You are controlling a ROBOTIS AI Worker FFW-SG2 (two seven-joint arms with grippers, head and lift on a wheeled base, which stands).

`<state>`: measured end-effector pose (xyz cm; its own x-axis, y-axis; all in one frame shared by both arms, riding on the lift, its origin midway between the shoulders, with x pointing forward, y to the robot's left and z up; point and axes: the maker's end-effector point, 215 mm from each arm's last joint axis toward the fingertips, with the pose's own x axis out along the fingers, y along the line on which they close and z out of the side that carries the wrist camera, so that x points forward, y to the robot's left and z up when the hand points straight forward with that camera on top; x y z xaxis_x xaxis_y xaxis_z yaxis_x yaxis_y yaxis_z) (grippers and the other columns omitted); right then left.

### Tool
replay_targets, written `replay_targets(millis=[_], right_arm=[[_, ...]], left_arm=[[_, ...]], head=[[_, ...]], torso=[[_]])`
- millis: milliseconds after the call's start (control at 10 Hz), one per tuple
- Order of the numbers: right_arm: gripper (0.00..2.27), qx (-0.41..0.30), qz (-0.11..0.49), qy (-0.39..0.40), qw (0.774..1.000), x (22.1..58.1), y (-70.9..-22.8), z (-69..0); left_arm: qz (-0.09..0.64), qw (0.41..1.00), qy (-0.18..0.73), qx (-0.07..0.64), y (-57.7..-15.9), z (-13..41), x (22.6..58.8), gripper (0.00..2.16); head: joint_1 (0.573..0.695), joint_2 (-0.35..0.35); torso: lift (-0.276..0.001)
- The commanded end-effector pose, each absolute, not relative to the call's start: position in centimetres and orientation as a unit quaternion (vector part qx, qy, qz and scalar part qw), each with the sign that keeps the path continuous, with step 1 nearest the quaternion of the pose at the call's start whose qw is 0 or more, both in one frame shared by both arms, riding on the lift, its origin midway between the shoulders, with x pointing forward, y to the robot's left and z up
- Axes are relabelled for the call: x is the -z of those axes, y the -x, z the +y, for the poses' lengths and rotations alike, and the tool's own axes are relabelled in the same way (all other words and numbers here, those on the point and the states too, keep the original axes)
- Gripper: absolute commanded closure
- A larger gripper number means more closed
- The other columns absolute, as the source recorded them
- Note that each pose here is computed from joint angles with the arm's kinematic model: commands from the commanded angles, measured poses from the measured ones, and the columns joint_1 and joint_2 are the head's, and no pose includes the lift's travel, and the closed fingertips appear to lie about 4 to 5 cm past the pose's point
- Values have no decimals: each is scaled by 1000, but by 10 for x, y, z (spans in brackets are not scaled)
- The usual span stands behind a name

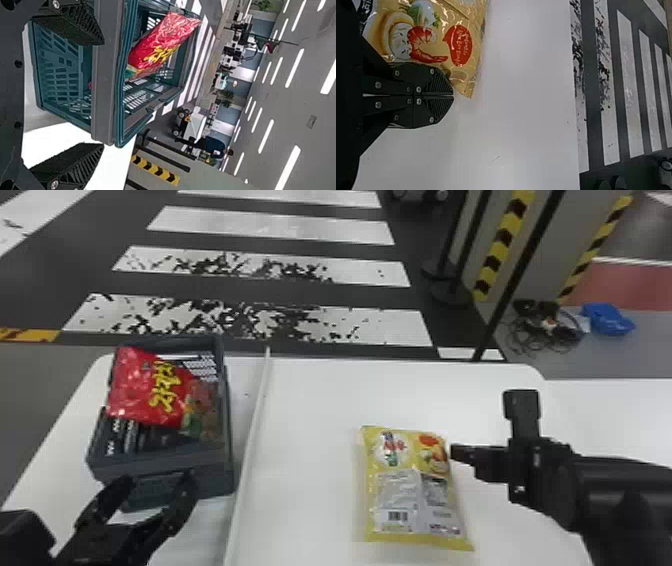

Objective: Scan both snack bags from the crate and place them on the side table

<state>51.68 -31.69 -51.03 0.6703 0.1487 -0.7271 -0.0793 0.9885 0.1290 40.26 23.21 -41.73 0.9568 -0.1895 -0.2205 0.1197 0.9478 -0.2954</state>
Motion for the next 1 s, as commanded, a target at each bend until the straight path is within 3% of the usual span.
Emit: replay_targets(millis=[0,900], right_arm=[[2246,-62,400,-42,913,509,-518,-318],[2243,-59,393,-42,917,503,-524,-320]], left_arm=[[124,979,141,79,-403,232,417,83],[122,979,141,78,-403,233,416,83]], head=[[695,-103],[695,-88]], torso=[[-95],[-95]])
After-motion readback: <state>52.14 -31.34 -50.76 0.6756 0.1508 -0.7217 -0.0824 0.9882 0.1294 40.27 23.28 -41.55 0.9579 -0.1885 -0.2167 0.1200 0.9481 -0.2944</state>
